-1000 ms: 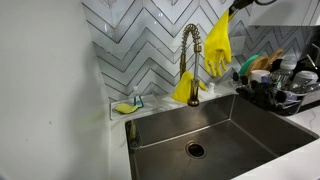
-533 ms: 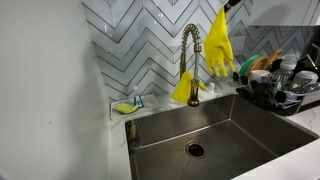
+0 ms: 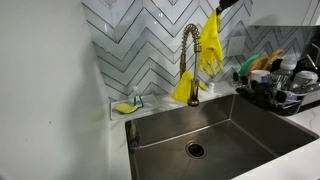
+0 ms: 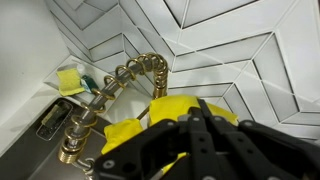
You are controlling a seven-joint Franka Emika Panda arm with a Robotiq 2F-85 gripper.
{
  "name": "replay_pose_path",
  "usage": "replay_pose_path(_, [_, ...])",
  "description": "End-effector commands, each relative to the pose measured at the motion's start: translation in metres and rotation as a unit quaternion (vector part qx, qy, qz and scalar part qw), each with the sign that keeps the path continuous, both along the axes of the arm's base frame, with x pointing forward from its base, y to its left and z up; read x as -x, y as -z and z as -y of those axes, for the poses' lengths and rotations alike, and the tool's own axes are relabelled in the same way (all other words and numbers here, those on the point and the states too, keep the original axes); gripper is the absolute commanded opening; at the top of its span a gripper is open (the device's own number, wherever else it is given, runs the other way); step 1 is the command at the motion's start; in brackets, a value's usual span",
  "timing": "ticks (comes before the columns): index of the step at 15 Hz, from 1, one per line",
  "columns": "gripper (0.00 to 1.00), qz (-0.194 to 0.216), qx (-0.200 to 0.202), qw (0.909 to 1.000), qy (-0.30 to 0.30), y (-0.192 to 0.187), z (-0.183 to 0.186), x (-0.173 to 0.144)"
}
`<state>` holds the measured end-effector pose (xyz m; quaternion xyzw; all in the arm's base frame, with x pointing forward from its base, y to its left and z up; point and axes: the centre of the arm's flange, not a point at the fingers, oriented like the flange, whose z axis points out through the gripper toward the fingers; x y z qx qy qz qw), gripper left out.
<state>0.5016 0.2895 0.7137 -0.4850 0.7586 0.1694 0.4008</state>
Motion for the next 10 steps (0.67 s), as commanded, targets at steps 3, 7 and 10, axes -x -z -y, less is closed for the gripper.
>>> replay_pose_path(3, [0.01,-0.009,-0.004,0.9999,0.004,0.006,-0.007,0.003])
replay_pose_path(7, [0.00,-0.012,-0.006,0.9999,0.004,0.013,0.000,0.003])
replay_pose_path(10, [0.00,-0.024,-0.017,0.9995,-0.010,0.021,-0.001,0.006])
